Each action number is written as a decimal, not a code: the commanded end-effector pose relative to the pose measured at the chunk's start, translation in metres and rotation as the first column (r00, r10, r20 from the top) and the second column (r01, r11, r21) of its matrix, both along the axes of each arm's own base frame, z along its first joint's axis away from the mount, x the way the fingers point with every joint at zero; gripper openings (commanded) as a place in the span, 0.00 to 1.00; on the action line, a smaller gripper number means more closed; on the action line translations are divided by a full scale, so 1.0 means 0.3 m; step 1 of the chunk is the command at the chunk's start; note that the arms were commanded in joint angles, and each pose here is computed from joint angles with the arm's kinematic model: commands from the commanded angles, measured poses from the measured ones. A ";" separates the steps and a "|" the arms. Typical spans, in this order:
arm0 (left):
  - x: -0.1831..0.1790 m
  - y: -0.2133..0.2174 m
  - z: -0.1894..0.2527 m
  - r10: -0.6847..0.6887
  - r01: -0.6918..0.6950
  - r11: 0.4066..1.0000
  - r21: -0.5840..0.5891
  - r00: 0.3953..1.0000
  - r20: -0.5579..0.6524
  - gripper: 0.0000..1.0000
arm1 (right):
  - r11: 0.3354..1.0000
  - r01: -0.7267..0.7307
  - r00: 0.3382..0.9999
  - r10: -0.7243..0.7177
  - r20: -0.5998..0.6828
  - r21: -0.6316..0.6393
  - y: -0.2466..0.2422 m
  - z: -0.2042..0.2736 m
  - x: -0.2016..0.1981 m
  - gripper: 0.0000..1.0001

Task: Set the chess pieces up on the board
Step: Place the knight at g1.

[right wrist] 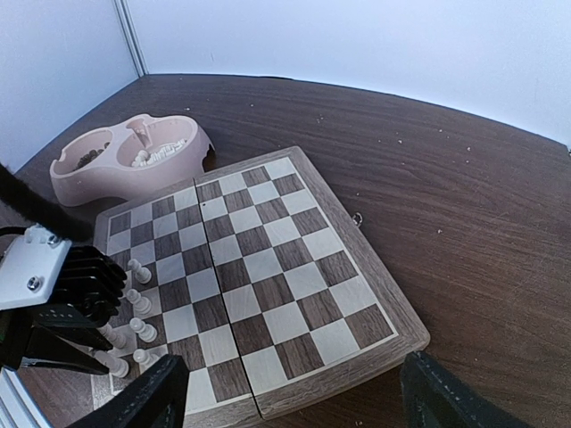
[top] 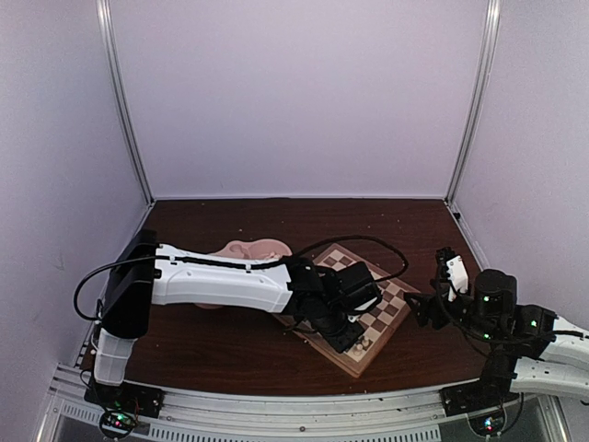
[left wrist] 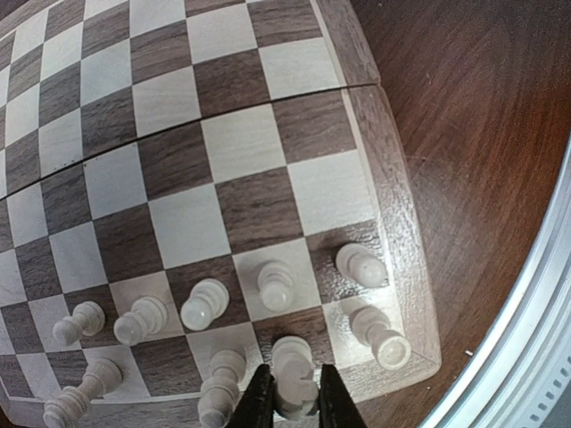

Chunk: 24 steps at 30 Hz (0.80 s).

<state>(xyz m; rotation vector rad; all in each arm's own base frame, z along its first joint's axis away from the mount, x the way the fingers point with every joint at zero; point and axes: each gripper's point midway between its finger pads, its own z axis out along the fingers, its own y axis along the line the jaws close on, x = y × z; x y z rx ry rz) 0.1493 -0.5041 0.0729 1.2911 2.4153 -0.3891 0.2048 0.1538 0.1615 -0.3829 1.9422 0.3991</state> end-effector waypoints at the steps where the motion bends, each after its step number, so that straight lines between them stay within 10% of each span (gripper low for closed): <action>1: -0.005 -0.041 0.014 -0.016 0.016 0.999 -0.033 1.000 0.002 0.15 | 1.000 0.017 1.000 -0.017 0.016 0.002 -0.008 0.010 0.009 0.85; 24: -0.011 -0.054 0.010 -0.021 0.020 0.999 -0.046 1.000 -0.010 0.27 | 1.000 0.017 1.000 -0.017 0.015 0.001 -0.007 0.011 0.010 0.85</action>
